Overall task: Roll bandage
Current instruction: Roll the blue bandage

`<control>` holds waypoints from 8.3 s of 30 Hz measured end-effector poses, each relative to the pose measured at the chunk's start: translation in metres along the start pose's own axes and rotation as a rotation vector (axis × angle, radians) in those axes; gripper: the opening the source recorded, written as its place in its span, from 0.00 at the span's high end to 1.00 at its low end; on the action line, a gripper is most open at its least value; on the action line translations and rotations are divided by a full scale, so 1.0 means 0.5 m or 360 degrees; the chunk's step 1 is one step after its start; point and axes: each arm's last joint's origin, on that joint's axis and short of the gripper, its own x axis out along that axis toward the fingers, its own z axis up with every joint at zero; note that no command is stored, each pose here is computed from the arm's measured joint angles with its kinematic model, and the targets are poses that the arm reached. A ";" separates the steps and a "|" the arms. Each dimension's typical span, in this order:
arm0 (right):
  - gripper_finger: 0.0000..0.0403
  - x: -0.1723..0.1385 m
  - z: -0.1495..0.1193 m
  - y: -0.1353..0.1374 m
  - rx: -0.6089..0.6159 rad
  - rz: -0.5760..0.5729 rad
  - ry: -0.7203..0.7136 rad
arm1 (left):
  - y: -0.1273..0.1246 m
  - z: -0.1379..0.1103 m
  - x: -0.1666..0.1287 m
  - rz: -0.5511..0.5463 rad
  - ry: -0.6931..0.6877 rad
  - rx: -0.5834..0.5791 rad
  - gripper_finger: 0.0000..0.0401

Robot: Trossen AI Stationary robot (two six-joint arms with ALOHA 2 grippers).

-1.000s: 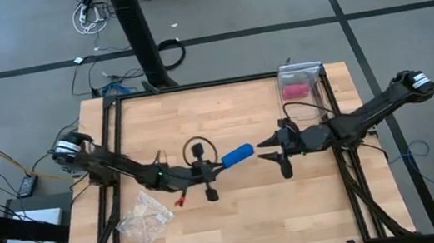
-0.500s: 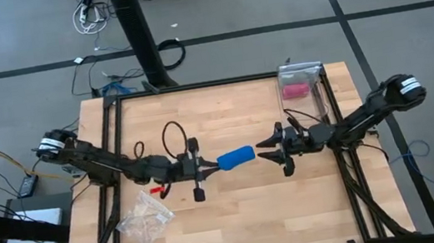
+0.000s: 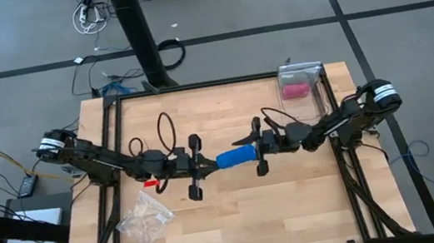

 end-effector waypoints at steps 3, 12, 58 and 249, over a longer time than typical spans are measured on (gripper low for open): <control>0.87 0.014 0.011 0.006 -0.0032 0.0039 -0.0039 | 0.006 -0.004 0.001 0.0038 0.0030 0.0019 0.98; 0.97 0.007 0.020 0.045 -0.0027 0.0168 -0.0077 | 0.021 -0.013 0.001 0.0187 0.0110 0.0114 0.98; 0.99 0.001 -0.026 0.023 -0.0139 -0.0233 0.0128 | 0.015 0.004 0.001 0.0047 -0.0032 -0.0120 0.98; 0.99 0.098 -0.162 -0.005 -0.0146 -0.0557 0.1204 | -0.011 -0.233 -0.108 0.0490 0.0937 -0.0116 0.98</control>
